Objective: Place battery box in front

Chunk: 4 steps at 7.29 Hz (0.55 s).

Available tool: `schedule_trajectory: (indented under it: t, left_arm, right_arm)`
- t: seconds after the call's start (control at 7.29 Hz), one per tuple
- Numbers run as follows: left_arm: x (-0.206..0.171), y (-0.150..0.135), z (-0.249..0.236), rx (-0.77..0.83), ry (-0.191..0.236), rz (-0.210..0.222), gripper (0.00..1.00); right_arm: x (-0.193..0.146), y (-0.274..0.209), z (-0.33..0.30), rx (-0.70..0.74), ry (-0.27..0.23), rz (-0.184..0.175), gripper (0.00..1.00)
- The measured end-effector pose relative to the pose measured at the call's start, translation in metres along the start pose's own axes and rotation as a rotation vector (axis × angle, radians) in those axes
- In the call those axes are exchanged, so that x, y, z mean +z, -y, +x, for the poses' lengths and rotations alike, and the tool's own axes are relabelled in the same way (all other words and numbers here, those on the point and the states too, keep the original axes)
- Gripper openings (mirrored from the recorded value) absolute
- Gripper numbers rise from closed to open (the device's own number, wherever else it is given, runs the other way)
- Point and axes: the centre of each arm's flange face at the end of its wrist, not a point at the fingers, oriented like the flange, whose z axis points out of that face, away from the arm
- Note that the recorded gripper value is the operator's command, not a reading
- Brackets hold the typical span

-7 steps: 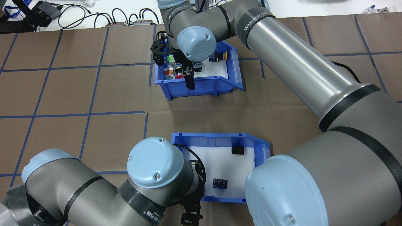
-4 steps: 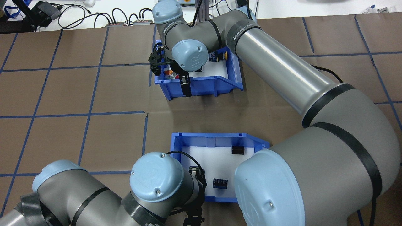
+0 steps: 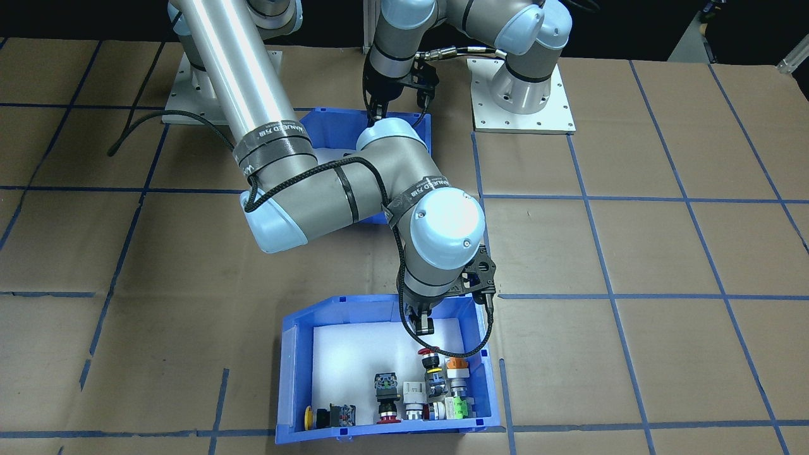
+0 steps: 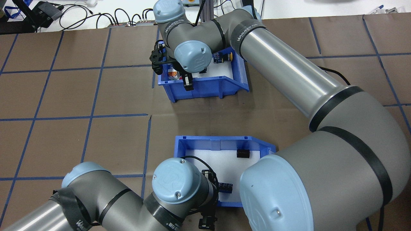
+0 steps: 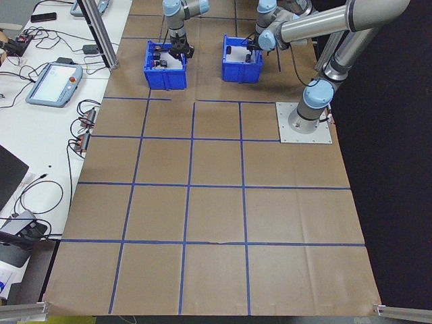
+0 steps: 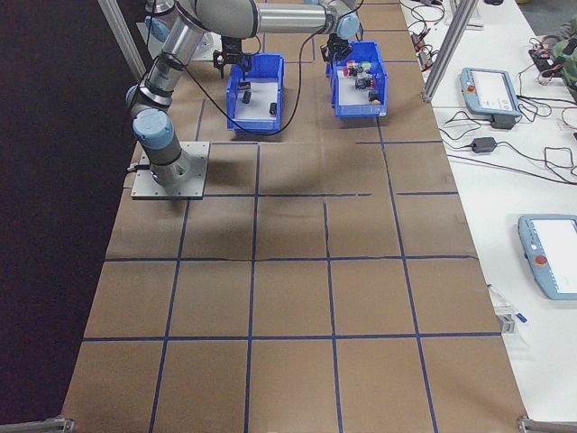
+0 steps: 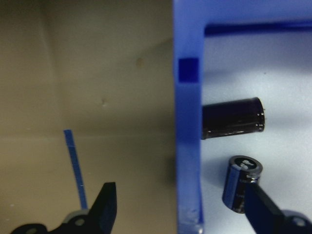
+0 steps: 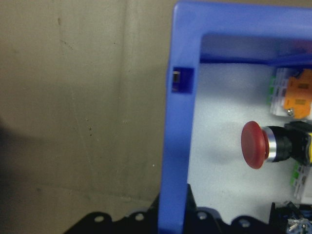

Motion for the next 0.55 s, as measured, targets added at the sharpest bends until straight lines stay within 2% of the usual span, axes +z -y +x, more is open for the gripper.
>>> schedule_trajectory:
  t: [0.14,0.27,0.41,0.55]
  left_arm:
    - [0.005,-0.002,0.001,0.010,-0.021,0.016,0.25]
    - [0.007,-0.002,0.001,0.019,-0.040,0.039,0.06]
    - [0.008,-0.003,-0.001,0.012,-0.050,0.049,0.00]
    - [0.008,-0.003,-0.002,-0.011,-0.055,0.050,0.00]
  right_arm:
    - [-0.010,-0.009,-0.001,0.004,-0.012,-0.015,0.09]
    - [-0.019,-0.026,0.002,0.021,-0.018,-0.040,0.08]
    - [-0.026,-0.051,0.008,0.052,-0.016,-0.063,0.07]
    - [-0.032,-0.081,0.016,0.091,-0.011,-0.077,0.06]
